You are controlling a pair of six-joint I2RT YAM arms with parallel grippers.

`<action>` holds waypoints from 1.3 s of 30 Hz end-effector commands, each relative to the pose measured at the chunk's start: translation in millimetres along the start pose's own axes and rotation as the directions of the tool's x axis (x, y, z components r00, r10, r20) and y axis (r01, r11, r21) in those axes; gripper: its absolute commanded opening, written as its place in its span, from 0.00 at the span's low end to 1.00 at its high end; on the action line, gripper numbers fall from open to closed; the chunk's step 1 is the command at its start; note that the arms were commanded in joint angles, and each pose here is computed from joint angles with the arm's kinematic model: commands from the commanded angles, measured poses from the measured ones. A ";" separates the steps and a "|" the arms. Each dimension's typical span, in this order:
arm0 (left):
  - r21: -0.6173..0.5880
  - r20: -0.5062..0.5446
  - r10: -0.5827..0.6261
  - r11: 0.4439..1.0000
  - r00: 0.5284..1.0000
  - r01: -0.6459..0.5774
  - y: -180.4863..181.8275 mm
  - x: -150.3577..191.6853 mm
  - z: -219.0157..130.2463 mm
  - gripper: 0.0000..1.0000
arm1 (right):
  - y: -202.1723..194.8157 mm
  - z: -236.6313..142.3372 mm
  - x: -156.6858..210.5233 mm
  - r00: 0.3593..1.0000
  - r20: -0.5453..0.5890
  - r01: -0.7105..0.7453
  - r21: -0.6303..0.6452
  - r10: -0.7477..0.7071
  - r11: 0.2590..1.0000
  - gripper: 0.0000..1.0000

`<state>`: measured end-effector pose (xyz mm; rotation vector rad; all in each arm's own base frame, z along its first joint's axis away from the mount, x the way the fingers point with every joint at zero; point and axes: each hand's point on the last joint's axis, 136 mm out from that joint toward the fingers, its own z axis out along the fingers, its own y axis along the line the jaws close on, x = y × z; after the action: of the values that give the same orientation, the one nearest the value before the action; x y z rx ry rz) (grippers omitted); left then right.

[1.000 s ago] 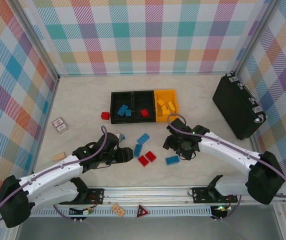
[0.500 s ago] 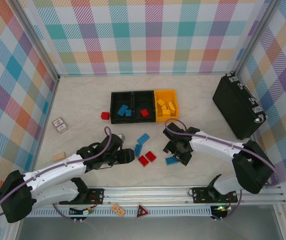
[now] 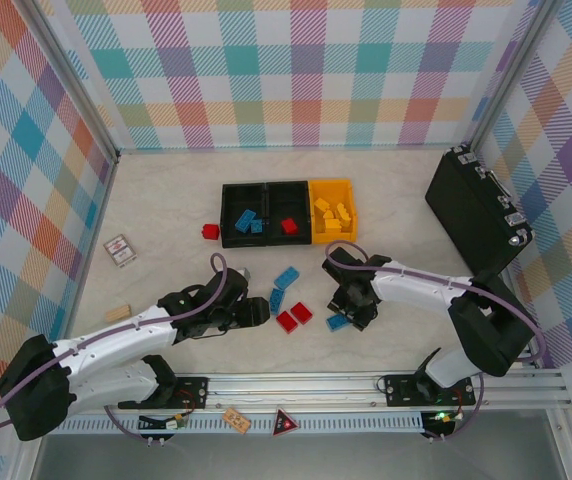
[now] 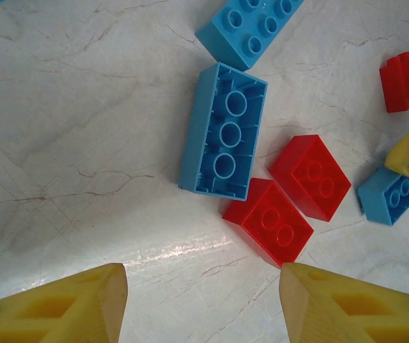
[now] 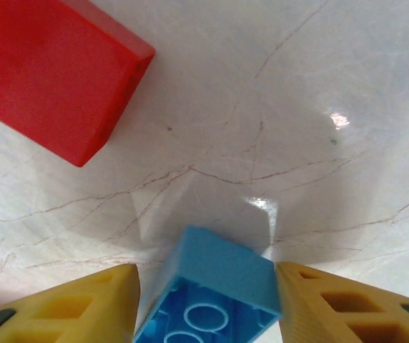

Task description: Sort the legos into containers by color

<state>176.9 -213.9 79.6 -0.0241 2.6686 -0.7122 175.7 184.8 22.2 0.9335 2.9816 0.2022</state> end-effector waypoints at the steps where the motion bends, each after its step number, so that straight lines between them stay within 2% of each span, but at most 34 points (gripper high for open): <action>1: 0.005 0.011 0.005 1.000 1.000 -0.005 -3.4 -1.3 0.3 0.58 | -1.8 -1.1 1.2 1.000 0.004 0.005 0.008 -0.005 1.000 0.45; 8: -0.014 0.026 -0.001 1.000 1.000 0.002 0.4 -3.4 -2.9 0.58 | 7.2 -10.4 -1.3 0.999 0.031 0.045 -0.039 -0.044 0.998 0.31; 15: -0.025 0.077 -0.031 0.999 0.997 0.033 4.1 -10.4 -13.3 0.58 | 24.6 -36.8 -9.5 0.990 0.098 0.117 -0.123 -0.105 0.986 0.28; 17: -0.095 0.101 -0.057 0.993 0.993 0.067 17.2 -13.5 -18.1 0.59 | 34.8 -47.8 -13.9 0.982 0.131 0.154 -0.153 -0.134 0.976 0.28; 19: -0.202 0.125 -0.072 0.975 0.990 0.096 36.9 -16.2 -25.8 0.59 | 48.3 -61.2 -18.9 0.972 0.171 0.195 -0.187 -0.164 0.963 0.29; 21: -0.246 0.137 -0.089 0.962 0.987 0.121 48.6 -16.2 -31.0 0.59 | 63.0 -74.5 -23.3 0.960 0.205 0.234 -0.211 -0.191 0.949 0.29; 28: -0.214 0.206 -0.182 0.950 0.962 0.226 64.6 -25.7 -46.9 0.59 | 128.2 -109.1 -33.8 0.913 0.286 0.369 -0.270 -0.292 0.889 0.29; 39: -0.212 0.264 -0.206 0.941 0.942 0.265 71.4 -46.5 -75.6 0.60 | 233.4 -116.3 -44.3 0.871 0.296 0.480 -0.349 -0.392 0.804 0.29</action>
<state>196.7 -118.1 109.5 -0.4787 2.5415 -0.4325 325.4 317.7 153.9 0.2757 2.7095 0.5779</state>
